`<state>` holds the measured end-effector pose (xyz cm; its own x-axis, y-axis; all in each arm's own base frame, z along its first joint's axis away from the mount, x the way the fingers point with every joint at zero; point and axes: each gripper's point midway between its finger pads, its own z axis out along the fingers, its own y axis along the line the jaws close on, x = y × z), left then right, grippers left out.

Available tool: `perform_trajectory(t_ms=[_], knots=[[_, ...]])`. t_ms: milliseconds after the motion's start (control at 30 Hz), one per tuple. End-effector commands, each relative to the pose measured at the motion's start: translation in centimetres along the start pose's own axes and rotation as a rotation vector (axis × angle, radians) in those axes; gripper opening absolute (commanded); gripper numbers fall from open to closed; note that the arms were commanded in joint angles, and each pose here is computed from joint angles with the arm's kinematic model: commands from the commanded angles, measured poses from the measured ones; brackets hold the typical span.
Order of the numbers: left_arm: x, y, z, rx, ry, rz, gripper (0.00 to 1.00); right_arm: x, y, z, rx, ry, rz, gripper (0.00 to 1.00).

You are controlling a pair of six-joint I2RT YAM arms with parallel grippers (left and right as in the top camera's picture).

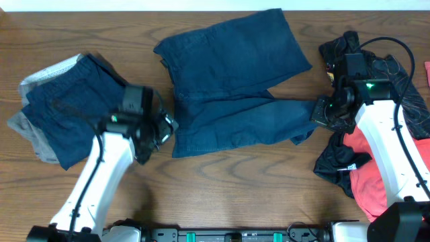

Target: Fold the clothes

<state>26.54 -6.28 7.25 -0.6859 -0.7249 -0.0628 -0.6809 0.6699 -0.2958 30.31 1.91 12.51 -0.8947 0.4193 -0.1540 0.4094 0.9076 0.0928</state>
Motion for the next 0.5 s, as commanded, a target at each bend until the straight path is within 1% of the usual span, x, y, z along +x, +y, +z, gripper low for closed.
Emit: perform_trajectory(t_ms=[0,167,233,300,367,467], knots=[[1.6,1.9,2.9,-0.009,0.013,-0.129,1.00,-0.6,-0.6,-0.2,0.011,-0.014,0.018,0.01],[3.5,1.2,5.7,0.071,0.050,-0.079,0.94,-0.5,-0.6,-0.2,0.011,-0.013,0.017,0.01],[3.8,1.1,6.0,0.071,0.050,-0.074,0.93,-0.5,-0.6,-0.2,0.012,-0.012,0.017,0.01],[3.9,0.8,6.4,0.073,0.046,-0.068,0.88,-0.5,-0.6,-0.2,0.013,-0.011,0.017,0.01],[4.4,0.8,6.9,0.062,0.063,-0.106,0.81,-0.5,-0.6,-0.2,0.012,-0.010,0.017,0.01],[5.5,1.2,7.8,0.023,0.096,-0.129,0.79,-0.4,-0.6,-0.2,0.013,-0.009,0.017,0.01]])
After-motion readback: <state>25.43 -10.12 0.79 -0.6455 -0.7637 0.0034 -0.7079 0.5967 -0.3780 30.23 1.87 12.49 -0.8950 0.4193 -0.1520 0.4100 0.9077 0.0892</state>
